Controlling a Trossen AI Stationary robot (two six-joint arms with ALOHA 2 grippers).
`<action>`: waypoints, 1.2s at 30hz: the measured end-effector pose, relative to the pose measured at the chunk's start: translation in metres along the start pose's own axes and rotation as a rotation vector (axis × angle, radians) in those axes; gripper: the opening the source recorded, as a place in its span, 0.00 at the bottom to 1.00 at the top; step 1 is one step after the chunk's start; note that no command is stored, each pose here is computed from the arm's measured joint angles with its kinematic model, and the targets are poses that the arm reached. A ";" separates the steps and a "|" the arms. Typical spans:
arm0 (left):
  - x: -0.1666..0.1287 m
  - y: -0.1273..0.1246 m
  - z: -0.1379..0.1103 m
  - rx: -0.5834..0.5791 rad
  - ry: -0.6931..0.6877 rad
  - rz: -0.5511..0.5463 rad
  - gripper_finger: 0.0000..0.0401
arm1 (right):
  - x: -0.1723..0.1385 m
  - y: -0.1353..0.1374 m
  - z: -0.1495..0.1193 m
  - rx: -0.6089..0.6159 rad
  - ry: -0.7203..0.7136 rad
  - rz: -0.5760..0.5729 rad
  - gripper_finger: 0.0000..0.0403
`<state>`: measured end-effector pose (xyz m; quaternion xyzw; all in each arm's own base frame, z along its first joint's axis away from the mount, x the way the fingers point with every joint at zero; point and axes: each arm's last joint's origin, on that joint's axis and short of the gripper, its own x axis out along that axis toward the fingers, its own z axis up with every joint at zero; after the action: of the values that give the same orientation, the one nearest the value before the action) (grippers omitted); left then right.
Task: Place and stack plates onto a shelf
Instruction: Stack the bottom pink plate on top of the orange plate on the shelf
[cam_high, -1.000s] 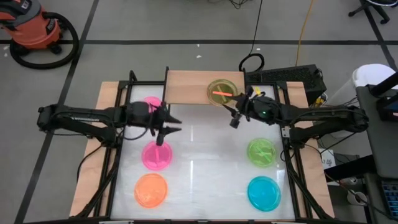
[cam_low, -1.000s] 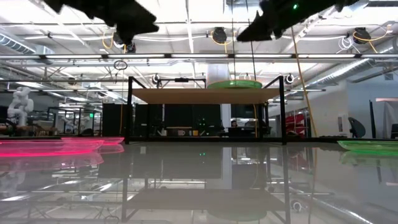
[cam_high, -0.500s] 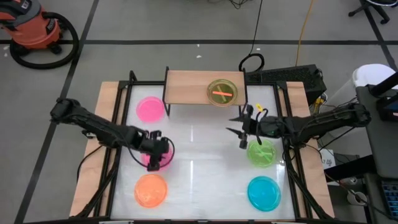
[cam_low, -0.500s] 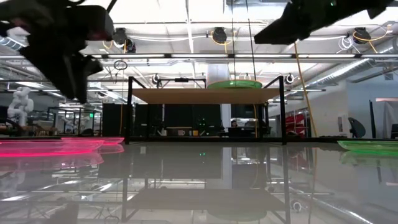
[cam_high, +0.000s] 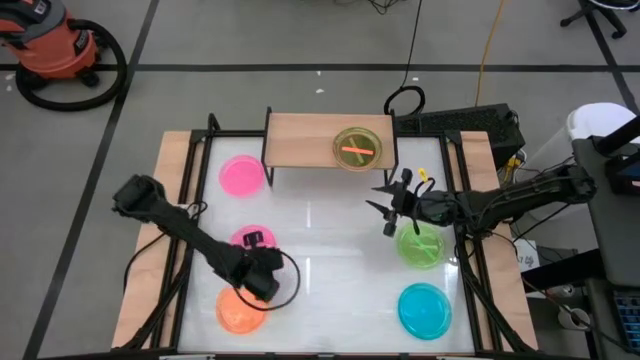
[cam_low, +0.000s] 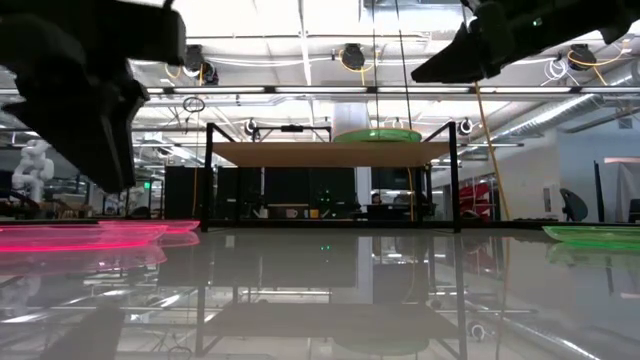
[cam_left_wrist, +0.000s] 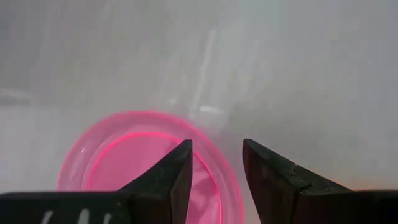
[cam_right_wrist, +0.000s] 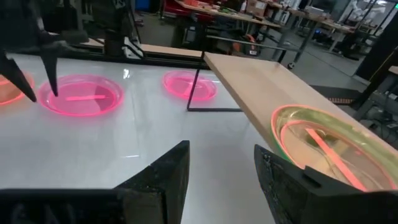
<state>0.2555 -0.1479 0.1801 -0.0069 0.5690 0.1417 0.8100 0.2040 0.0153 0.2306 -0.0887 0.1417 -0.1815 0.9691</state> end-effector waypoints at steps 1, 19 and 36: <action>0.003 -0.003 0.002 -0.008 0.024 0.023 0.37 | 0.000 0.000 0.000 0.007 0.000 0.000 0.41; 0.036 -0.008 0.012 -0.188 0.246 0.158 0.37 | -0.001 0.001 0.000 0.038 0.000 0.005 0.41; 0.038 -0.002 0.009 -0.214 0.299 0.215 0.20 | -0.001 0.001 0.000 0.037 0.003 0.005 0.41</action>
<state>0.2763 -0.1400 0.1479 -0.0529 0.6619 0.2842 0.6916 0.2037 0.0166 0.2302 -0.0703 0.1400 -0.1817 0.9708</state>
